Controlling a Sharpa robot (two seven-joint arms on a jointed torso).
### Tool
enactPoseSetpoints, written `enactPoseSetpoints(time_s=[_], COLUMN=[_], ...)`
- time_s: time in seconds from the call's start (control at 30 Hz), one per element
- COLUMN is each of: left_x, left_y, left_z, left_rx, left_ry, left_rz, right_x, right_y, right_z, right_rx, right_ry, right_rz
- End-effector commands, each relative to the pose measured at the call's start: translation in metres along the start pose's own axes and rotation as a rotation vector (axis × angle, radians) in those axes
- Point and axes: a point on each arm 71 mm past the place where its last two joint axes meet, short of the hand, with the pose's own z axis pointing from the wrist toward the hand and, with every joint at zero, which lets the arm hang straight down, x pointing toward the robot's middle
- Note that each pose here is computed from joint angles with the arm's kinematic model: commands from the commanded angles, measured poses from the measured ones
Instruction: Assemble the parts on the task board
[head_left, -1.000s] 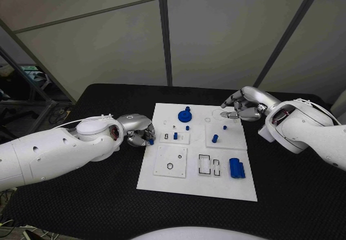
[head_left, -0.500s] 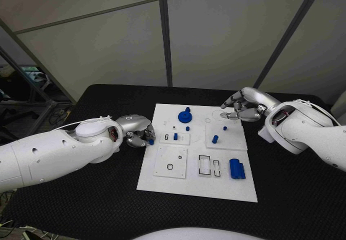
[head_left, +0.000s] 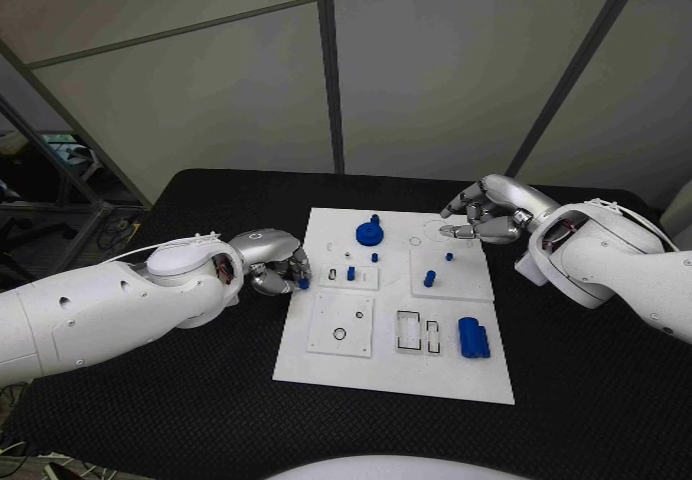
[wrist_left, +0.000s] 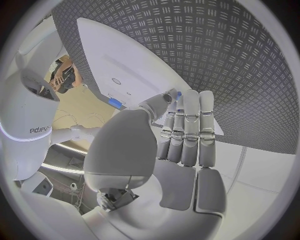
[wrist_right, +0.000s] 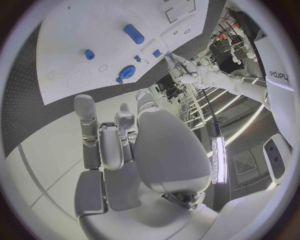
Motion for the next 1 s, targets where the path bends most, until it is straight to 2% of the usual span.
enactPoseSetpoints(time_s=[0.03, 0.23, 0.47, 0.57, 1.0], left_x=[-0.0058, -0.0110, -0.0129, -0.0129, -0.0116], left_y=[-0.0010, 0.0036, 0.0138, 0.0177, 0.0225], left_z=[-0.0009, -0.0028, -0.0052, -0.0054, 0.0008], left_rx=[0.018, -0.001, -0.052, -0.069, -0.081], left_ry=[-0.057, -0.093, -0.110, -0.115, -0.120], left_rz=[-0.079, -0.177, -0.385, -0.442, -0.496], right_x=[-0.001, 0.000, 0.000, 0.000, 0.000], right_y=[0.001, 0.001, 0.001, 0.001, 0.001], right_z=[0.000, 0.000, 0.000, 0.001, 0.001], right_rx=[-0.009, -0.009, -0.008, -0.008, -0.008], right_ry=[-0.007, -0.006, -0.006, -0.006, -0.005], right_rz=[-0.003, -0.002, -0.002, -0.002, -0.002])
